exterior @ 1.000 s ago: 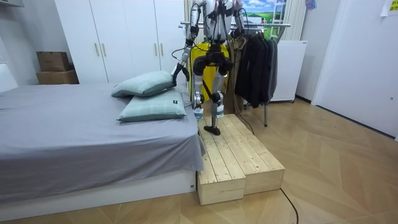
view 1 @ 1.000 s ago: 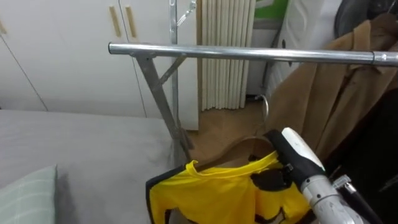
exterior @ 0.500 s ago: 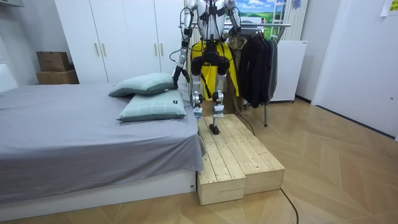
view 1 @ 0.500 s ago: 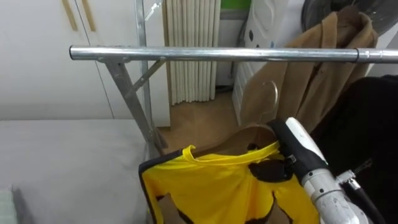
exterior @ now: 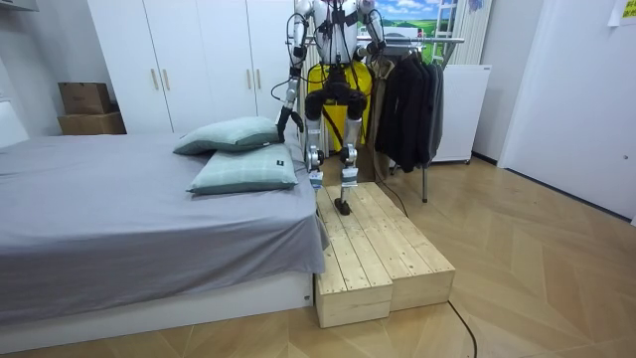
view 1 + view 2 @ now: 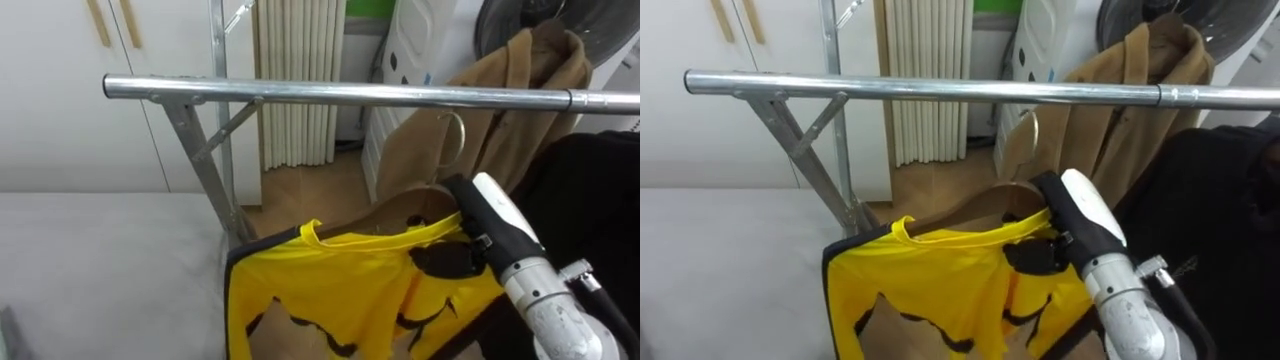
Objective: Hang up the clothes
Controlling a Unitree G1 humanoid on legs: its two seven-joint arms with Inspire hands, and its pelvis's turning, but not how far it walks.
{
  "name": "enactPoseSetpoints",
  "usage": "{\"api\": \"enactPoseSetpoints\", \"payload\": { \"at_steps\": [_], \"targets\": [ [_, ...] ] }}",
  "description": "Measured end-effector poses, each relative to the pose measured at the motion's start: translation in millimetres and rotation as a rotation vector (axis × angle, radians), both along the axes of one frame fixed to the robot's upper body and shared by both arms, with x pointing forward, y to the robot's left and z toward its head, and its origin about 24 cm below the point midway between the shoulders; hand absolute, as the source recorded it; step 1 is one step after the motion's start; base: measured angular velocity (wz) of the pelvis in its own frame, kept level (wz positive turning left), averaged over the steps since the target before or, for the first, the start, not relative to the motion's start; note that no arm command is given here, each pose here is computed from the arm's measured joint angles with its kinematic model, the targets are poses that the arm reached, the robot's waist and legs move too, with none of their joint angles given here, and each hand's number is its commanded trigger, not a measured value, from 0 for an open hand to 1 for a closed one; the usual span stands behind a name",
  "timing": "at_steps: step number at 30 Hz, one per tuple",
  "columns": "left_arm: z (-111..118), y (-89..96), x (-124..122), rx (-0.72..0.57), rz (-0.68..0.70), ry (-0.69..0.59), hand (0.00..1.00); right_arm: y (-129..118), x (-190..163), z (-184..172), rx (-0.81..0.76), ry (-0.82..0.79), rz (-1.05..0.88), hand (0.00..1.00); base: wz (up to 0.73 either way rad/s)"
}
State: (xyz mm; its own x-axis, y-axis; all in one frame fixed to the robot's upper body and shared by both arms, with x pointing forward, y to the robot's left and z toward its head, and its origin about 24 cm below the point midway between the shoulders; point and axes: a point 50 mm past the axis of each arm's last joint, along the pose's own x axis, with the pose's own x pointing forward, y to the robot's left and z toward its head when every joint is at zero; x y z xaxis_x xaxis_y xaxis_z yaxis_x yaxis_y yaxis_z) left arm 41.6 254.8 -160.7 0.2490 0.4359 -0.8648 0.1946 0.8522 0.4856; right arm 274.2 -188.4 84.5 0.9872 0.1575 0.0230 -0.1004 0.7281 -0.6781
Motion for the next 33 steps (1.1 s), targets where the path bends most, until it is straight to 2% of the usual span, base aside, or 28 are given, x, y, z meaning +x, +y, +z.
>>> {"api": "enactPoseSetpoints", "payload": {
  "at_steps": [12,24,33],
  "targets": [
    [0,0.4,-2,0.001,0.002,0.005,0.00,-2,0,0,-0.009,0.050,0.054,1.00,0.00],
    [1,0.6,0,0.007,-0.017,-0.002,0.00,4,10,16,-0.009,0.008,0.090,1.00,0.01],
    [1,0.3,2,0.005,-0.029,-0.012,0.00,3,11,10,0.152,0.060,0.111,1.00,0.01]
  ]
}}
